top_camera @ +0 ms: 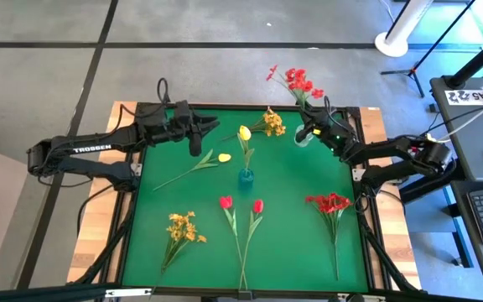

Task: Sort flowers into vase by color
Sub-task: Put the red flower into the transparent vase

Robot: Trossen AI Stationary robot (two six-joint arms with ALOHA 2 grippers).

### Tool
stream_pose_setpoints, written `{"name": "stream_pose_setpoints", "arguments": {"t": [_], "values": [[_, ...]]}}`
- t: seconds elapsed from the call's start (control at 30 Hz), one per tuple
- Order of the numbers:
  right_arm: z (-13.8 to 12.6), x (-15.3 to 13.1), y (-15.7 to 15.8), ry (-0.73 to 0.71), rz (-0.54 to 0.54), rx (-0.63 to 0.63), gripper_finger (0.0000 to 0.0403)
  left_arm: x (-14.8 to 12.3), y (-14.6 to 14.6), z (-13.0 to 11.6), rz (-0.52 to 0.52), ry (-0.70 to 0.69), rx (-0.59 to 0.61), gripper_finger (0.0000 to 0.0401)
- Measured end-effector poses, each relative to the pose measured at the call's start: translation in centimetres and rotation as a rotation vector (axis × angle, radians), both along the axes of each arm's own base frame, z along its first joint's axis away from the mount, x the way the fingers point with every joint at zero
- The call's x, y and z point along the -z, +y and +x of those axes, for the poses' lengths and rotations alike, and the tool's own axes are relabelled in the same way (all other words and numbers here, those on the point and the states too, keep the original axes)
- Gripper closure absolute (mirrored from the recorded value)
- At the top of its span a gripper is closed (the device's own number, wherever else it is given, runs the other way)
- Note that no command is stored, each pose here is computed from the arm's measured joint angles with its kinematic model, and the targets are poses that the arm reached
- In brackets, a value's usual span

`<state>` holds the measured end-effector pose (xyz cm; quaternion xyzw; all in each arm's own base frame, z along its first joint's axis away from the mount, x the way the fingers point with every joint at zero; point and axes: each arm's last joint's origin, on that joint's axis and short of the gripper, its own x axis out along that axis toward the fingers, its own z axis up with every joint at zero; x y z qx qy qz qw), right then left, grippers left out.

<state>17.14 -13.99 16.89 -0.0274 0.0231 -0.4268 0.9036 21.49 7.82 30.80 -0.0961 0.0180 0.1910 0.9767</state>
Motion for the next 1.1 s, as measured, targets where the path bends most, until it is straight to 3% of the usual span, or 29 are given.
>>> {"name": "stream_pose_setpoints", "arguments": {"t": [0.17, 0.47, 0.67, 1.1], "values": [[-0.2, -0.6, 0.2, -0.012, -0.009, 0.0, 0.0334, 0.3, 0.0, 0.0, -0.01, 0.028, -0.001, 0.0305], [-1.2, -0.6, 0.7, 0.094, 0.067, 0.058, 0.0231, 0.4, 0.0, 0.0, -0.013, 0.044, -0.008, 0.0305], [-2.1, -1.8, 1.6, 0.066, 0.088, 0.018, 0.018, 0.5, 0.0, -0.1, -0.012, 0.045, -0.009, 0.0305], [-4.8, -5.3, 4.2, -0.083, 0.053, -0.143, 0.0153, 0.5, 0.0, 0.0, -0.012, 0.045, -0.008, 0.0305]]}}
